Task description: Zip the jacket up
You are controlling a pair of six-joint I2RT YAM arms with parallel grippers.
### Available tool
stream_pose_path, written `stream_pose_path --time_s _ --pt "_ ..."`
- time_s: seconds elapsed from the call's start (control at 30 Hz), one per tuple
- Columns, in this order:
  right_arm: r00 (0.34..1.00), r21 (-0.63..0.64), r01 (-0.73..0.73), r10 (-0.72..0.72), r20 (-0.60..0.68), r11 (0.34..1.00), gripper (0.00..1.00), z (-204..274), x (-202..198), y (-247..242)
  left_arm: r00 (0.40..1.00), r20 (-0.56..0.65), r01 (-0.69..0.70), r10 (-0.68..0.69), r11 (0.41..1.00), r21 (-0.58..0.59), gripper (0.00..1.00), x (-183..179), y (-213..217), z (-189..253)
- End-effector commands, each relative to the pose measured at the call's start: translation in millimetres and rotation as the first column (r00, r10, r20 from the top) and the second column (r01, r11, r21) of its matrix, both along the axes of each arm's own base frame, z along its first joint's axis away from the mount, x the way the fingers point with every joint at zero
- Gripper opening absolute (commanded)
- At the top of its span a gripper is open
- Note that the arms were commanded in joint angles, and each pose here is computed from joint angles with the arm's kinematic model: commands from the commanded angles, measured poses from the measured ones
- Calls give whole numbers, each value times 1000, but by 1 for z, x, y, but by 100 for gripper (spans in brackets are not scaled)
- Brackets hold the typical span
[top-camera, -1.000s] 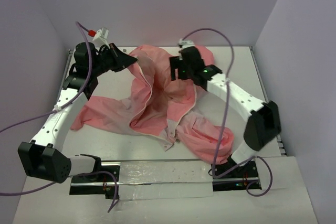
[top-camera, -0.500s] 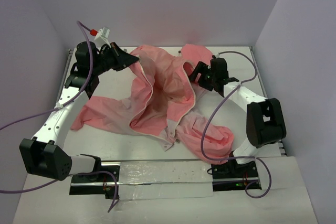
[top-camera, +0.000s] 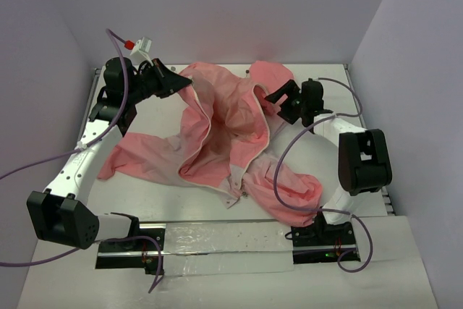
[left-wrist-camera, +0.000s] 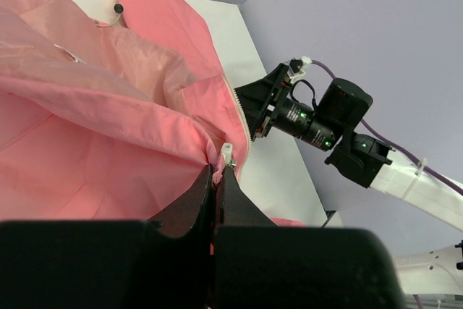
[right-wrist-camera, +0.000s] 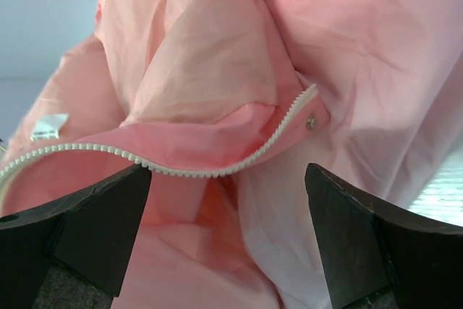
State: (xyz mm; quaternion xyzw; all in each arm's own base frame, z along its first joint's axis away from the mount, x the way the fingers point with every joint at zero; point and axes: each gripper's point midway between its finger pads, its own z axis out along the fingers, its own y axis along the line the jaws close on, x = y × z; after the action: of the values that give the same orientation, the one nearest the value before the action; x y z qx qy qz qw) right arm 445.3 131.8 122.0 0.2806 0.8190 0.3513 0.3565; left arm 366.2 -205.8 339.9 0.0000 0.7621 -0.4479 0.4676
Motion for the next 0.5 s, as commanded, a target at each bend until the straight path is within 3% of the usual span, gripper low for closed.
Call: stream_pose_path --time_s 0.0,0.2,0.47 --pt "996 148 84 -87 8 985 94 11 16 -4 996 87 18 -17 1000 -14 0 -8 1 24" --pt "980 252 191 -171 -98 949 94 -4 23 -9 995 93 28 -26 999 -16 0 -11 0 27" --pt "952 316 306 -283 -118 898 93 -11 16 -31 994 105 21 -21 1000 -6 0 -17 3 31"
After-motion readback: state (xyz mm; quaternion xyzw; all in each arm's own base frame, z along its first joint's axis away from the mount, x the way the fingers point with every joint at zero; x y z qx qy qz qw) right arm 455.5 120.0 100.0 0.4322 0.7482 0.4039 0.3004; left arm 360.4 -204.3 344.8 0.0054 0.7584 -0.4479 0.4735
